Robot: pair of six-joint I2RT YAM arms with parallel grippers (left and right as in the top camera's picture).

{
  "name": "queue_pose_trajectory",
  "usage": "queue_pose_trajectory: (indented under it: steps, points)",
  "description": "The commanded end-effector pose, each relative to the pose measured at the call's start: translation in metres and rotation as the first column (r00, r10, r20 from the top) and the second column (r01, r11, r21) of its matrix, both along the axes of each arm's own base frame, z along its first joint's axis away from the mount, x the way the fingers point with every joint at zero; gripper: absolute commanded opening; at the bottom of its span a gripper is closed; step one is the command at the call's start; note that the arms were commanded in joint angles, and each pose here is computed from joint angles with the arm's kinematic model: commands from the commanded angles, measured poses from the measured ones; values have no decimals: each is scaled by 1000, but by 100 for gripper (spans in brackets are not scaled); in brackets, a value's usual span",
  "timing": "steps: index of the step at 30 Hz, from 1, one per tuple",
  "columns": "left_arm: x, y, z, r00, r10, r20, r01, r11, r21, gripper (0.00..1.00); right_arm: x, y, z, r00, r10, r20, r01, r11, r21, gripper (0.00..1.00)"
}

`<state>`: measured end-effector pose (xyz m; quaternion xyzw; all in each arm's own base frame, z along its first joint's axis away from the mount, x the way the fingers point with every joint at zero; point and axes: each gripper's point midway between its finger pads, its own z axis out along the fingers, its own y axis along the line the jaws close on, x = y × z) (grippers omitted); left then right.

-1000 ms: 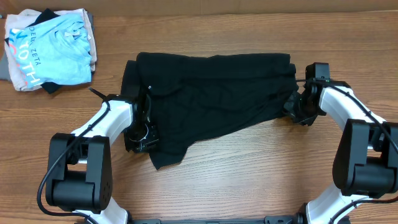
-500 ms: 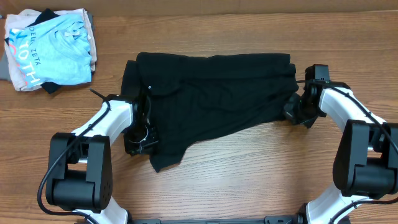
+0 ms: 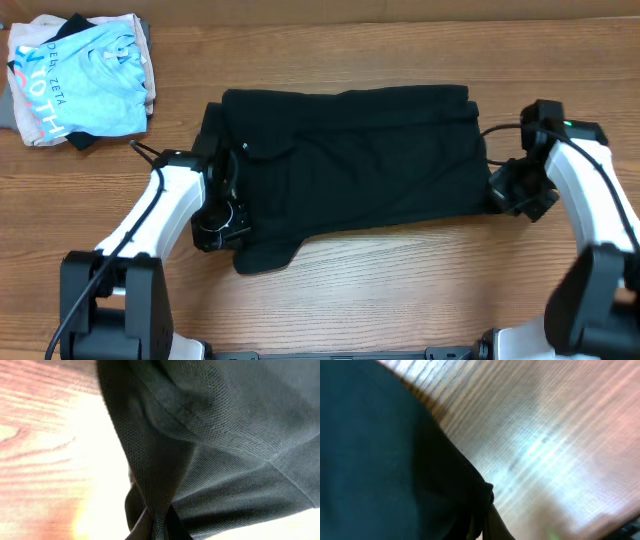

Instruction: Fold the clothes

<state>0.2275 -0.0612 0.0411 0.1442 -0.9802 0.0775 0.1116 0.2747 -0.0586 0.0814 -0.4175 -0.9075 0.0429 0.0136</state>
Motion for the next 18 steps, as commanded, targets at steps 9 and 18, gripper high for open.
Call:
queue_pose_trajectory:
  steps: [9,18]
  points:
    - [-25,-3,17,995,3,-98,-4,1000,-13,4,-37,-8,24,994,-108,-17,106,991,-78,4]
    - [-50,-1,26,982,13,-189,-14,1000,-4,4,-71,-9,23,983,-183,9,183,976,-123,4]
